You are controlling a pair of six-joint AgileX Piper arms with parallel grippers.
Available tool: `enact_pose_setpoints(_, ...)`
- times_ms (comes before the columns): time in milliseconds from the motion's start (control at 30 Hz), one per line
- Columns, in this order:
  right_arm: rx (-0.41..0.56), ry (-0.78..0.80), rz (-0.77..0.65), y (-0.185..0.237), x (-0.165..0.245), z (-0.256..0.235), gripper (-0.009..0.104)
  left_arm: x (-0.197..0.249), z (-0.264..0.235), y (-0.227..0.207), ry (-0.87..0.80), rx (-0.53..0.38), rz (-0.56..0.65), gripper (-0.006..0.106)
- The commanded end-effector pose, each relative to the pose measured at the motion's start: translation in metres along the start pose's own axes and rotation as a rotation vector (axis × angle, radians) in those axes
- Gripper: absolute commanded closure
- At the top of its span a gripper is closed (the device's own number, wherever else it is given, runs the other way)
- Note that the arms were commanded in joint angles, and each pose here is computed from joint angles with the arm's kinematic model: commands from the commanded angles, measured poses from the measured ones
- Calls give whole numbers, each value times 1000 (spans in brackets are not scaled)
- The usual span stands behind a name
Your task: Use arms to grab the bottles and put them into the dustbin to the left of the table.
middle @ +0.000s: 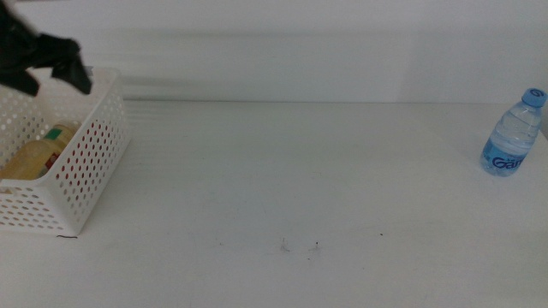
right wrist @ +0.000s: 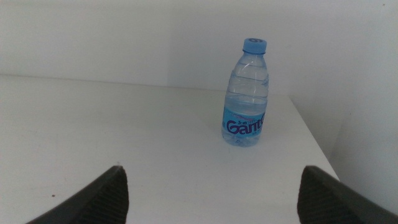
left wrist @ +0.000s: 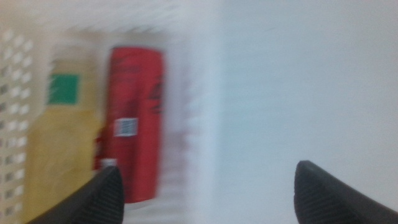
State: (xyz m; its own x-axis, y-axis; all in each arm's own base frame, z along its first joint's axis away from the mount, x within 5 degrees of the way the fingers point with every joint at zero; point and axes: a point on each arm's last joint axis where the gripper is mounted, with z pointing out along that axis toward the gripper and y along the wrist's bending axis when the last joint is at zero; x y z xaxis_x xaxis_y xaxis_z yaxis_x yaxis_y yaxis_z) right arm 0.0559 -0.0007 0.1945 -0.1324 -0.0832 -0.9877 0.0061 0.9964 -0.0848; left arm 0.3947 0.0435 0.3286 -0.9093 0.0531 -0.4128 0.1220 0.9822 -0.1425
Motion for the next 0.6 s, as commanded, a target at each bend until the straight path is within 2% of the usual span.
enact_pose_setpoints(0, 8, -9, -12, 0, 0, 0, 2, -1, -20, -25, -43, 20, 3, 7)
enact_pose_setpoints(300, 8, -9, -12, 0, 0, 0, 2, 17, -71, -121, -142, 113, 221, 7)
enact_pose_setpoints(567, 8, -9, -12, 0, 0, 0, 2, 57, -107, -181, -352, 212, 408, 7)
